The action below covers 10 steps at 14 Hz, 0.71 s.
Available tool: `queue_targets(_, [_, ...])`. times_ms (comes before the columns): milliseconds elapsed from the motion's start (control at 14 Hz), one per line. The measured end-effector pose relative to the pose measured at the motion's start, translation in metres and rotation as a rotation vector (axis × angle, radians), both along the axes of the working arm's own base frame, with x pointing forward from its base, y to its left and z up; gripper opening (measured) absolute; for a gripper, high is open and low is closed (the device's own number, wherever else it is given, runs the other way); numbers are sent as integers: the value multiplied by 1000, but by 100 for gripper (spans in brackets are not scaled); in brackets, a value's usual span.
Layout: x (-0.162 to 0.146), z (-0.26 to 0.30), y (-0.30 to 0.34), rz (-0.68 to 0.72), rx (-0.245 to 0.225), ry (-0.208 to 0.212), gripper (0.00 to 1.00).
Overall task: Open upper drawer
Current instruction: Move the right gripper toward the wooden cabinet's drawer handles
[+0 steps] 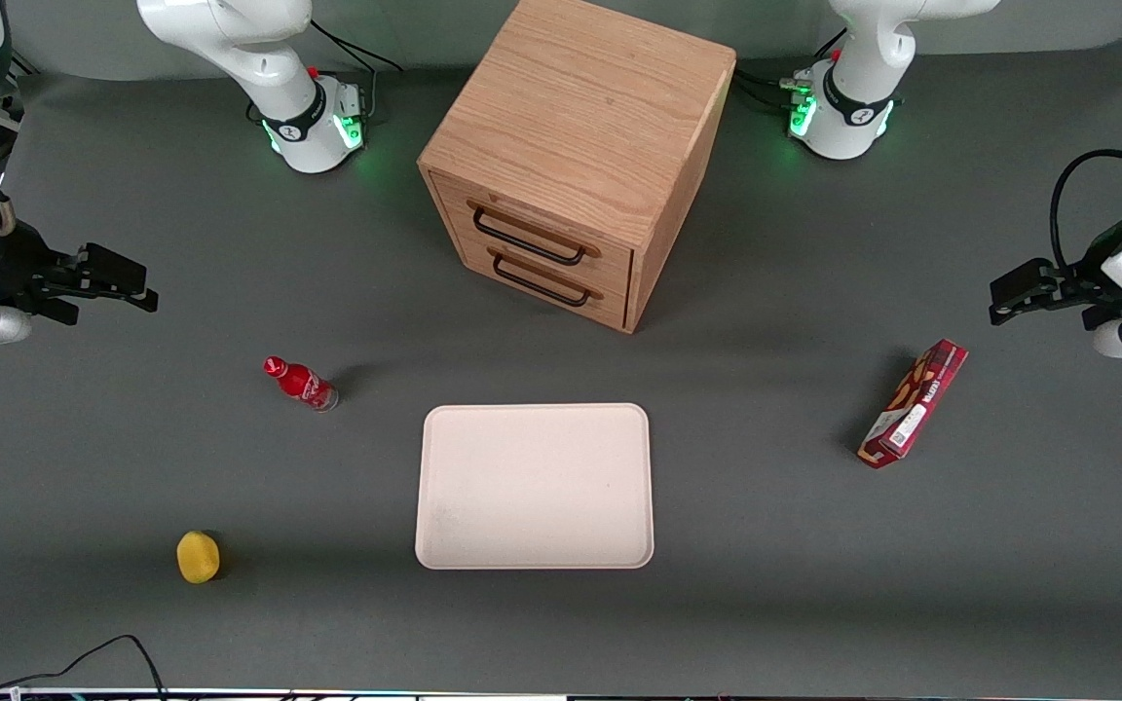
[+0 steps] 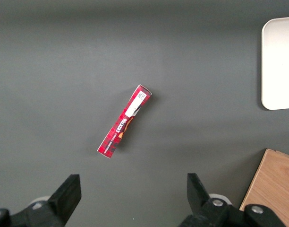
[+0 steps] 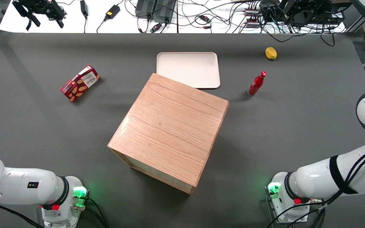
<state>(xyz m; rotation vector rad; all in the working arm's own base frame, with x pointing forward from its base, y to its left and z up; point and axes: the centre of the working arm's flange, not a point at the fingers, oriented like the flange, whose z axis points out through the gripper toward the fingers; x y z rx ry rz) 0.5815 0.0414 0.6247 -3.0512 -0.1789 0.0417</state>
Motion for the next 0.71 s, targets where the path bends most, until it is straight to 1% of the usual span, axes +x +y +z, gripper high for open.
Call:
queue_targets(286, [0, -4, 6, 144, 7, 0, 100])
queue_targets(357, [0, -8, 8, 177, 13, 8, 100])
queue_targets(500, [-3, -18, 23, 268, 25, 39, 100])
queue_targets(571, [-5, -21, 39, 320, 30, 51, 100])
queue_targets(714, [-11, -26, 80, 407, 33, 61, 100])
